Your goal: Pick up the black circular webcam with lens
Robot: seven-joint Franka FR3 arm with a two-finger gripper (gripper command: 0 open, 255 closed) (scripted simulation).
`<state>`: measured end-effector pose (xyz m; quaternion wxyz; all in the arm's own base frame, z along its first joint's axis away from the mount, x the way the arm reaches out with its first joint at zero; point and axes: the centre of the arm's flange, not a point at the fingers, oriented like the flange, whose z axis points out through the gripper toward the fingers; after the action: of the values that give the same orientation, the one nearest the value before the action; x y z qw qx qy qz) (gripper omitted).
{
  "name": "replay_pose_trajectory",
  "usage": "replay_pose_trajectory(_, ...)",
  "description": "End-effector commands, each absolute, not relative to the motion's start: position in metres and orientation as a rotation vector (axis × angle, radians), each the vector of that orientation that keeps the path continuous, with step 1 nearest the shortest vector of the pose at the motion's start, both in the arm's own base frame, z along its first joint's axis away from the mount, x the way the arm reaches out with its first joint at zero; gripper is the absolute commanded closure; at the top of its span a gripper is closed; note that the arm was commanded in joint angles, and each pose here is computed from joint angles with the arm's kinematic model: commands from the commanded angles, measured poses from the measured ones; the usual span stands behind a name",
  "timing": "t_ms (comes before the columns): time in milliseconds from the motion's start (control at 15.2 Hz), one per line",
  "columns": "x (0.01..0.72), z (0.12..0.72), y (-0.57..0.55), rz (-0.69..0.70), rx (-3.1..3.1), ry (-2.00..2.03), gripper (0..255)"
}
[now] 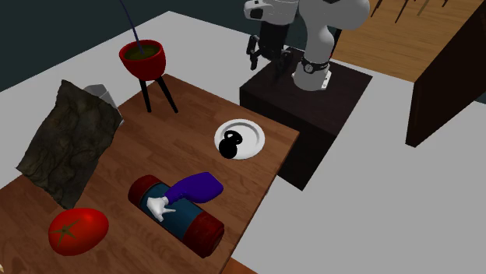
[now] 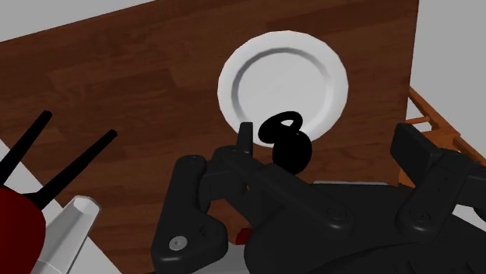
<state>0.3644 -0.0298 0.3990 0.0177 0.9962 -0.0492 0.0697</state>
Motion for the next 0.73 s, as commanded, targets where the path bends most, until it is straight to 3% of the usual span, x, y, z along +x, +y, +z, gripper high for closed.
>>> replay_pose_trajectory(0, 0.375, 0.377, -0.034, 0.265, 3.089, -0.153, 0)
replay_pose_trajectory(660, 0.437, 0.270, -0.050, 0.455, 3.053, -0.157, 0)
